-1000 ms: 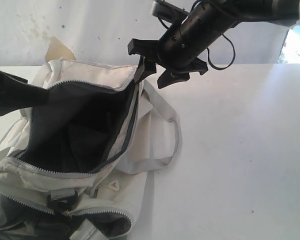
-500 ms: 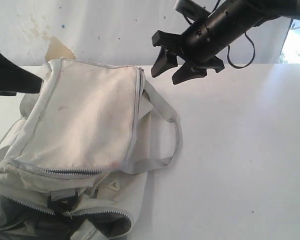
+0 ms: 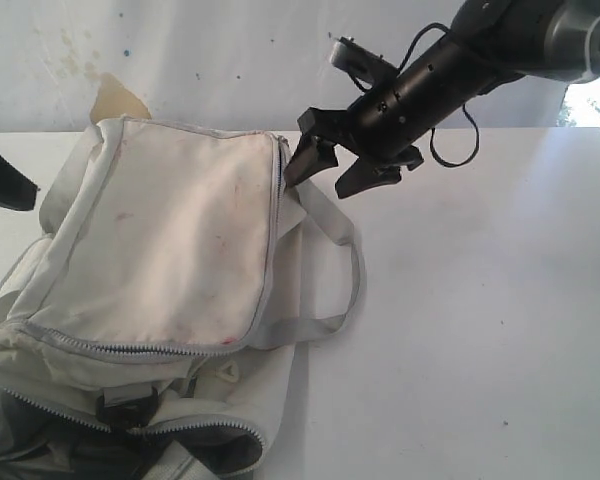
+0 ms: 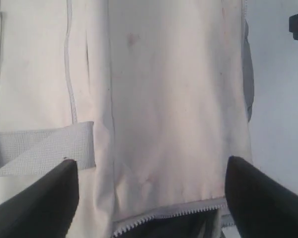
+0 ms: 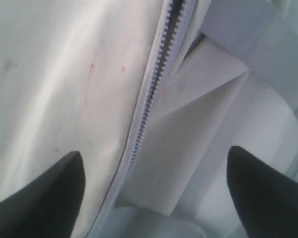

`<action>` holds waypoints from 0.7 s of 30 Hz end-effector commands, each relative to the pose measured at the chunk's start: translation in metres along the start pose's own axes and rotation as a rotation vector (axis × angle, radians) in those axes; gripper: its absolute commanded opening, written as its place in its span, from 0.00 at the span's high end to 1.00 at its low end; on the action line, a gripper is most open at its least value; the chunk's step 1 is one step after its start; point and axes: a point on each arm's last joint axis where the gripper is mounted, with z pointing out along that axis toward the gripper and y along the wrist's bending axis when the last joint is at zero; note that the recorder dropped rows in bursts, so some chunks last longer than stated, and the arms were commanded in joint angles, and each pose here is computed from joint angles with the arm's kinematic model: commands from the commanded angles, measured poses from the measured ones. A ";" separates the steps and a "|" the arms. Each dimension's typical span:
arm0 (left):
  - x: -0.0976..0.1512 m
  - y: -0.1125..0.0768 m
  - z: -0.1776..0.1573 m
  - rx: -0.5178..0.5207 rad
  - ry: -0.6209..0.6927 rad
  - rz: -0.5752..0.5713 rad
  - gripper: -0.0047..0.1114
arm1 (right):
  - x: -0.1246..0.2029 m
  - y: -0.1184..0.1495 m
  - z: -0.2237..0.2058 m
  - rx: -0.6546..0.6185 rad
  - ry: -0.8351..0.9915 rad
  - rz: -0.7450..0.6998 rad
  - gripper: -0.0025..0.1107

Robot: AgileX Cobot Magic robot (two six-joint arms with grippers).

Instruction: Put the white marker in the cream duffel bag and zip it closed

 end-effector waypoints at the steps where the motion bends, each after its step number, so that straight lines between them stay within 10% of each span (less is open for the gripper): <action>1: 0.001 0.014 0.026 -0.006 0.004 -0.075 0.06 | -0.015 -0.008 -0.001 0.050 -0.128 -0.024 0.33; 21: 0.001 0.043 0.095 0.069 0.005 -0.193 0.06 | -0.020 -0.022 0.044 -0.012 -0.214 -0.081 0.33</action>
